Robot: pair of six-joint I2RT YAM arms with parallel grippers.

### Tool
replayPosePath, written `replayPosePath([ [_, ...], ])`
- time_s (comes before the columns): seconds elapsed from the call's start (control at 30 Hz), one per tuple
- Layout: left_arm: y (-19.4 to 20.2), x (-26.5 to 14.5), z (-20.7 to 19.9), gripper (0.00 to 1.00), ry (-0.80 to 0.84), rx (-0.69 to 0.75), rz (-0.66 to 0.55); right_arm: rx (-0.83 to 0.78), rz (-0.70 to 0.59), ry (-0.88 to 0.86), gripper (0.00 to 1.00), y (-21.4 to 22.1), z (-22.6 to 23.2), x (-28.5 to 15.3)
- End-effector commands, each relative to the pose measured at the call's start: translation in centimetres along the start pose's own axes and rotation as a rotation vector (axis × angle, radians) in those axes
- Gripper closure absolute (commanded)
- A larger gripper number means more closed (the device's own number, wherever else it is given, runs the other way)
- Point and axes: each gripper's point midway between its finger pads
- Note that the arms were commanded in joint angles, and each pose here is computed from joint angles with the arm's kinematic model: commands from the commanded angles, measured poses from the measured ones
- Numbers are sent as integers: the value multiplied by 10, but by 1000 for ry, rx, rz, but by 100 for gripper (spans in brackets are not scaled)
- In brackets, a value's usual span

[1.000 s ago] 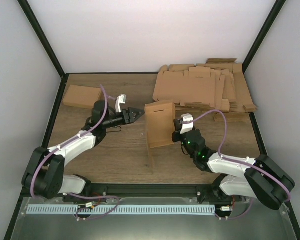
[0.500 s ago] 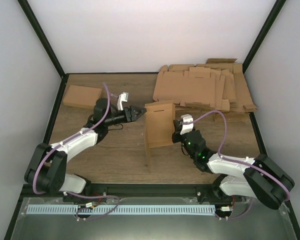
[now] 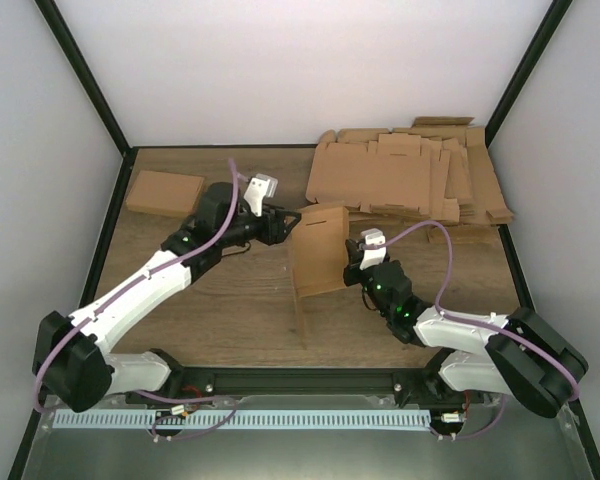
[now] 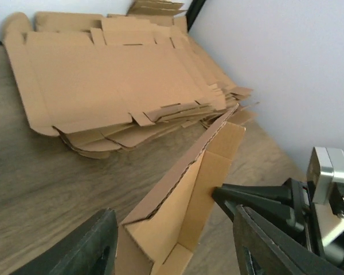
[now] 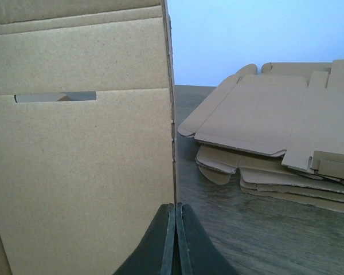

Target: Fold the paper box

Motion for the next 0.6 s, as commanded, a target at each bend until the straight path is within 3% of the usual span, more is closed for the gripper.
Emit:
replayPosePath([
  [0.0, 2, -1, 17, 42, -238, 117, 19, 1, -47, -4, 99, -11, 2, -1],
  [0.57, -12, 23, 20, 47, -307, 119, 11, 1, -54, -12, 99, -13, 3, -3],
])
Point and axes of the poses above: each gripper's point midway between its finger pads, its own x axis out along the fingers, its own z axis along the line the jaws close on, y = z × x, and after that the axes turned 11 degrees about -x, right-handed
